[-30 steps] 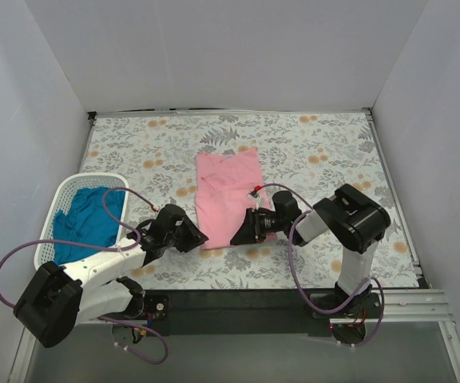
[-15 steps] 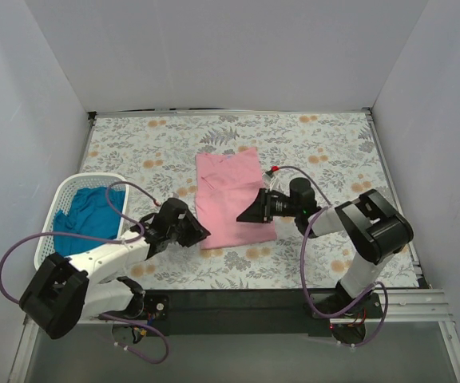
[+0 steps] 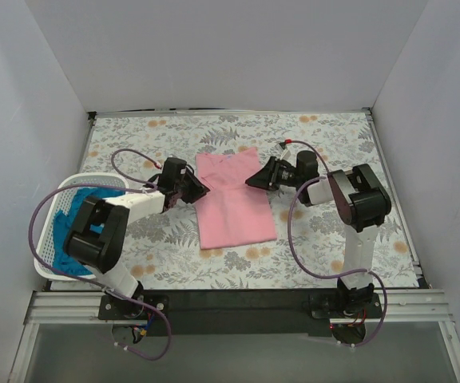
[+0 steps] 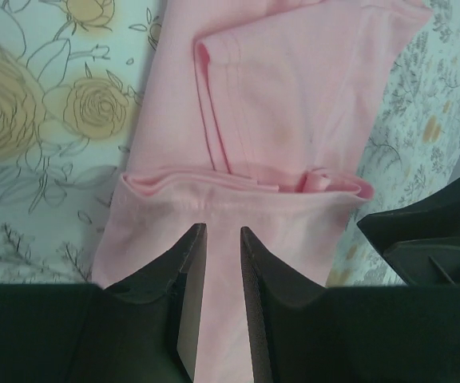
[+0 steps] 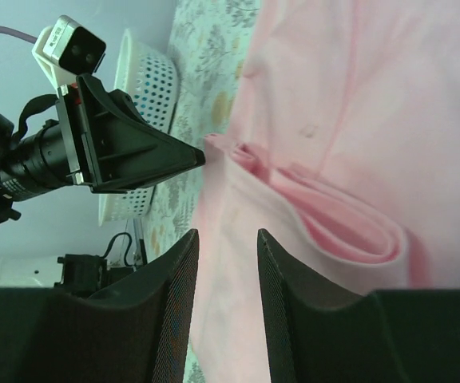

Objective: Fold and stack the t-shirts
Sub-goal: Fold the tshirt

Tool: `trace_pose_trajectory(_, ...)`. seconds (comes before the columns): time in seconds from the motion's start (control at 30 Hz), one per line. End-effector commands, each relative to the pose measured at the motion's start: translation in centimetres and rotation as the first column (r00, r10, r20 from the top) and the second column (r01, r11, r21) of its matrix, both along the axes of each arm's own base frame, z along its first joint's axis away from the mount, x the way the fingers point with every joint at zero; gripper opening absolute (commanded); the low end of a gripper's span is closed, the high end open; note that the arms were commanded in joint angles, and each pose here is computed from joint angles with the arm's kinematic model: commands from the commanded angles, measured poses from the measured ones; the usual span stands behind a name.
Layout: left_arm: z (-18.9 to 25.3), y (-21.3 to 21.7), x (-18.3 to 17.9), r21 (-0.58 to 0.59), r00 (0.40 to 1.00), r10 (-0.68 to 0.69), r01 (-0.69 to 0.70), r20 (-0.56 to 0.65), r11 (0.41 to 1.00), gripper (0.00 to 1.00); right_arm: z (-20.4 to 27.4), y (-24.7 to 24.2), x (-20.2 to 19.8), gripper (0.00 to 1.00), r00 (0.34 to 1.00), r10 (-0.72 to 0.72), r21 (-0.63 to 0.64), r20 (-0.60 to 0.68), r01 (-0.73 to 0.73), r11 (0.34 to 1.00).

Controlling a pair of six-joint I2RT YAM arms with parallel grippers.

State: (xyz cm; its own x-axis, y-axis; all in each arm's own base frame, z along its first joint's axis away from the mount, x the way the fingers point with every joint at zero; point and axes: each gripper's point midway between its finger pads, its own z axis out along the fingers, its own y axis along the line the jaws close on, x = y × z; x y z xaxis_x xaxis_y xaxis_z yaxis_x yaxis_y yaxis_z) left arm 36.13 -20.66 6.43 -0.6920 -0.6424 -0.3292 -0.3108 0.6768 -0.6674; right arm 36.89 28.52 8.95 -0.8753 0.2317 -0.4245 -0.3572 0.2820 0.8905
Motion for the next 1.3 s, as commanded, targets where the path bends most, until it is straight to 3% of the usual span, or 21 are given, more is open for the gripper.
trace_pose_trajectory(0.0, -1.2, -0.2, 1.8, -0.005, 1.0, -0.014, 0.014, -0.008, 1.0, 0.22, -2.1, -0.8, 2.3, 0.42, 0.998, -0.058, -0.024, -0.026, 0.057, 0.998)
trace_pose_trajectory(0.27, -4.3, 1.2, 1.8, 0.034, 0.998, 0.022, -0.02, -0.067, 0.999, 0.22, -6.7, -3.4, 3.3, 0.41, 0.979, -0.17, -0.112, -0.114, 0.157, 0.981)
trace_pose_trajectory(0.5, 1.3, 0.2, 1.4, 0.077, 0.993, -0.081, 0.074, 0.085, 0.994, 0.27, -1.0, -3.6, 2.1, 0.41, 0.991, -0.122, -0.111, 0.045, 0.126, 0.986)
trace_pose_trajectory(0.6, 2.9, -0.1, 0.1, 0.157, 0.985, -0.126, 0.107, 0.117, 0.982, 0.3, 0.3, -4.8, 1.1, 0.43, 0.986, -0.129, -0.209, 0.103, 0.148, 0.967)
trace_pose_trajectory(0.7, 5.3, 0.3, -1.4, 0.237, 0.975, -0.146, 0.104, 0.166, 0.966, 0.34, -0.2, -6.8, -0.2, 0.46, 0.978, -0.155, -0.405, 0.141, 0.199, 0.892)
trace_pose_trajectory(0.73, 5.6, 0.2, -2.0, 0.281, 0.974, -0.144, 0.091, 0.176, 0.955, 0.36, -1.5, -7.5, -2.0, 0.47, 0.987, -0.118, -0.502, 0.112, 0.159, 0.85)
trace_pose_trajectory(0.8, 6.0, 1.0, -3.7, 0.353, 0.975, -0.15, 0.084, 0.164, 0.932, 0.41, -1.0, -9.1, -2.5, 0.47, 0.976, -0.145, -0.602, 0.162, 0.214, 0.77)
trace_pose_trajectory(0.83, 6.0, 0.9, -4.5, 0.394, 0.975, -0.153, 0.078, 0.164, 0.916, 0.46, -2.1, -9.6, -4.6, 0.48, 0.987, -0.109, -0.668, 0.115, 0.158, 0.727)
trace_pose_trajectory(0.97, 4.5, 2.0, -8.6, 0.471, 0.985, -0.165, 0.126, 0.042, 0.873, 0.58, -2.5, -11.6, -8.1, 0.5, 0.99, -0.093, -0.8, 0.11, 0.144, 0.583)
trace_pose_trajectory(1.1, 3.6, 2.5, -12.1, 0.494, 0.988, -0.152, 0.146, -0.028, 0.857, 0.69, -2.6, -10.3, -12.1, 0.52, 0.997, -0.009, -0.818, 0.081, 0.072, 0.57)
trace_pose_trajectory(1.27, 1.7, 2.2, -15.3, 0.449, 0.981, -0.162, 0.194, -0.11, 0.872, 0.7, -3.9, -9.2, -14.7, 0.52, 0.999, 0.021, -0.849, 0.042, 0.024, 0.528)
